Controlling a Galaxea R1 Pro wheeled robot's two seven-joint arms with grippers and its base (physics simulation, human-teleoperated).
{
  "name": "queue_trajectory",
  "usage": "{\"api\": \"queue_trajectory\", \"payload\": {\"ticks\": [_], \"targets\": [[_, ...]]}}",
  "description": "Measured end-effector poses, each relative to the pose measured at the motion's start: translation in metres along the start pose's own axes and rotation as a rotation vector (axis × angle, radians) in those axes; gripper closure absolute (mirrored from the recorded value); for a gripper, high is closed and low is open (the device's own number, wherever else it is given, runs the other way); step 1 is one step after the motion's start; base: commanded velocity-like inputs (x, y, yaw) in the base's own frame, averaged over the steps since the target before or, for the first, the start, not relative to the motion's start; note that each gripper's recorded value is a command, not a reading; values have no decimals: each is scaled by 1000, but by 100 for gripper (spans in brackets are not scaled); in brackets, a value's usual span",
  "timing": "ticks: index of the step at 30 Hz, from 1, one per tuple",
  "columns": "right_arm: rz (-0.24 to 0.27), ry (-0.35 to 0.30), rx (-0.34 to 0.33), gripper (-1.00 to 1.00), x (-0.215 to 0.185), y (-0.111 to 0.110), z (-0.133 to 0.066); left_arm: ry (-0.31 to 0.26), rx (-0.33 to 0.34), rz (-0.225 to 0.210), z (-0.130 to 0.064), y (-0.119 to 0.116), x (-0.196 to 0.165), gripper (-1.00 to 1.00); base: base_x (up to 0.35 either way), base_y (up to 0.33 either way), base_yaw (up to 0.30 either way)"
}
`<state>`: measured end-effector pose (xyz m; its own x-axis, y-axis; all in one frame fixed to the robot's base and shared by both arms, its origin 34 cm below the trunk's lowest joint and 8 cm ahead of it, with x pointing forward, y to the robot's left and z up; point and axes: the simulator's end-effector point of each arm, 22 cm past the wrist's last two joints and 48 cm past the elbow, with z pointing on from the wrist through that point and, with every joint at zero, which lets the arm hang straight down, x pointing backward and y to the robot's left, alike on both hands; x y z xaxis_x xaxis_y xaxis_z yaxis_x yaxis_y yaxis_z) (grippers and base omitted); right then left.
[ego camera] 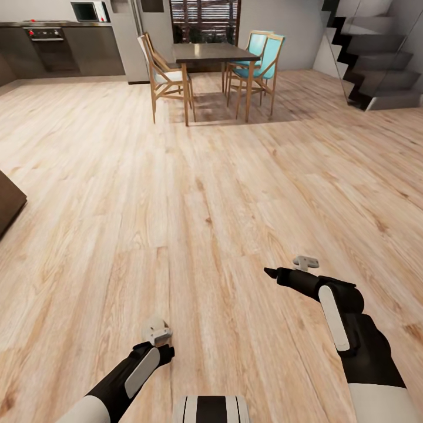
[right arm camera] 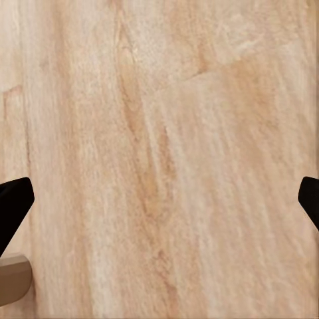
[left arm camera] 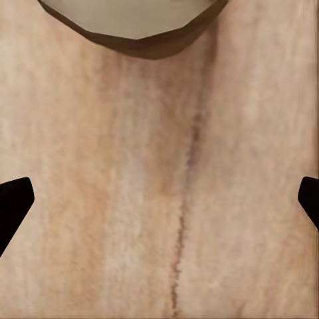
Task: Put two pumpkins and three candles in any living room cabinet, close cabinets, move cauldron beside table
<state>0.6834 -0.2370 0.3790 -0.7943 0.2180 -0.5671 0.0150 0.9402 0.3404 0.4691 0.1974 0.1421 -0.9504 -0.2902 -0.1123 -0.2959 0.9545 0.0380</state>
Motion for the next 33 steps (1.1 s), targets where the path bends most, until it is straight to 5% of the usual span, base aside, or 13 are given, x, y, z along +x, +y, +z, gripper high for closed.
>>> {"api": "queue_trajectory", "payload": {"ticks": [33], "targets": [[0, 0, -1, -100, 0, 0, 0, 0, 1, 0, 0, -1, 0, -100, 62, 21, 0]]}}
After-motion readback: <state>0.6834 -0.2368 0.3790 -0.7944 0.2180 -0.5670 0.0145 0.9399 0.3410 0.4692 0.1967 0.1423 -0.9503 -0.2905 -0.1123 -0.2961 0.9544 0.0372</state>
